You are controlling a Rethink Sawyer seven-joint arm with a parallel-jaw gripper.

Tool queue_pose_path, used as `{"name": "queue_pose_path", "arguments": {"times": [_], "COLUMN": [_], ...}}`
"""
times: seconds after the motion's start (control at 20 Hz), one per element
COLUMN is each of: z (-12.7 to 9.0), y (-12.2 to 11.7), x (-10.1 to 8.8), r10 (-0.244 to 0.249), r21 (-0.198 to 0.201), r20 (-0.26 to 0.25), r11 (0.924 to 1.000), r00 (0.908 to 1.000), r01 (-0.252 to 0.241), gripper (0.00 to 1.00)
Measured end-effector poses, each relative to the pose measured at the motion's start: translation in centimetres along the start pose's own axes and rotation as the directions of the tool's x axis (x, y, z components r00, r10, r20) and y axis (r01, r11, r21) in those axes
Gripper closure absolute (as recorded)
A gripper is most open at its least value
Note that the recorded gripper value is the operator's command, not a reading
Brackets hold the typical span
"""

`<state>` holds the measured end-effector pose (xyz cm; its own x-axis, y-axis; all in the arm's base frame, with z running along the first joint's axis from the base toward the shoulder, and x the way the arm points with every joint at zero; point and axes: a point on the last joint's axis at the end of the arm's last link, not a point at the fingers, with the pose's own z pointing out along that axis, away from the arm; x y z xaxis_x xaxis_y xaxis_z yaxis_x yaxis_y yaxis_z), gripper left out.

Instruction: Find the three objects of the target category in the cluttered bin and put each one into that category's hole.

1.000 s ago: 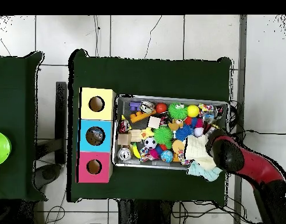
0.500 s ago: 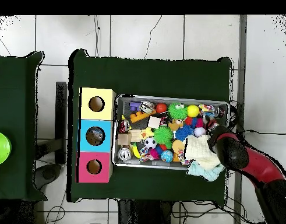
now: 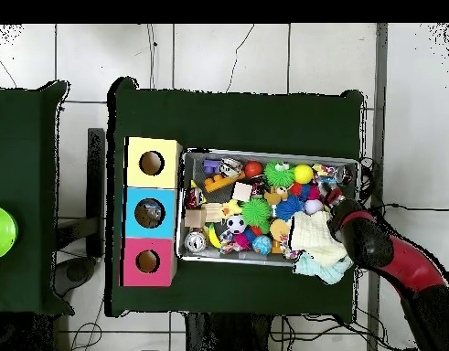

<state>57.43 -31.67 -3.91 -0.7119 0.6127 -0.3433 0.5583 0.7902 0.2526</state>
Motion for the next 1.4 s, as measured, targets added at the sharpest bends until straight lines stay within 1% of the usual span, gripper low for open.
{"name": "queue_pose_path", "arguments": {"times": [0.25,0.55,0.9,1.05,1.25,1.3,1.4], "z": [0.0,0.3,0.4,0.5,0.7,0.7,0.6], "y": [-0.6,-0.6,-0.8,-0.7,0.1,0.5,0.8], "x": [0.0,-0.2,-0.3,-0.2,-0.5,-0.6,-0.8], "r10": [0.016,0.043,0.067,0.068,0.06,0.059,0.061], "r21": [-0.004,-0.033,-0.054,-0.058,-0.069,-0.079,-0.09], "r20": [0.001,0.004,0.005,0.013,0.074,0.114,0.143], "r11": [0.9999,0.9985,0.9964,0.9961,0.9961,0.9956,0.9947], "r00": [0.9999,0.9991,0.9978,0.9976,0.9954,0.9918,0.9878], "r01": [-0.016,-0.043,-0.066,-0.067,-0.055,-0.05,-0.048], "gripper": [0.0,0.0,0.0,0.0,0.0,0.0,0.0]}}
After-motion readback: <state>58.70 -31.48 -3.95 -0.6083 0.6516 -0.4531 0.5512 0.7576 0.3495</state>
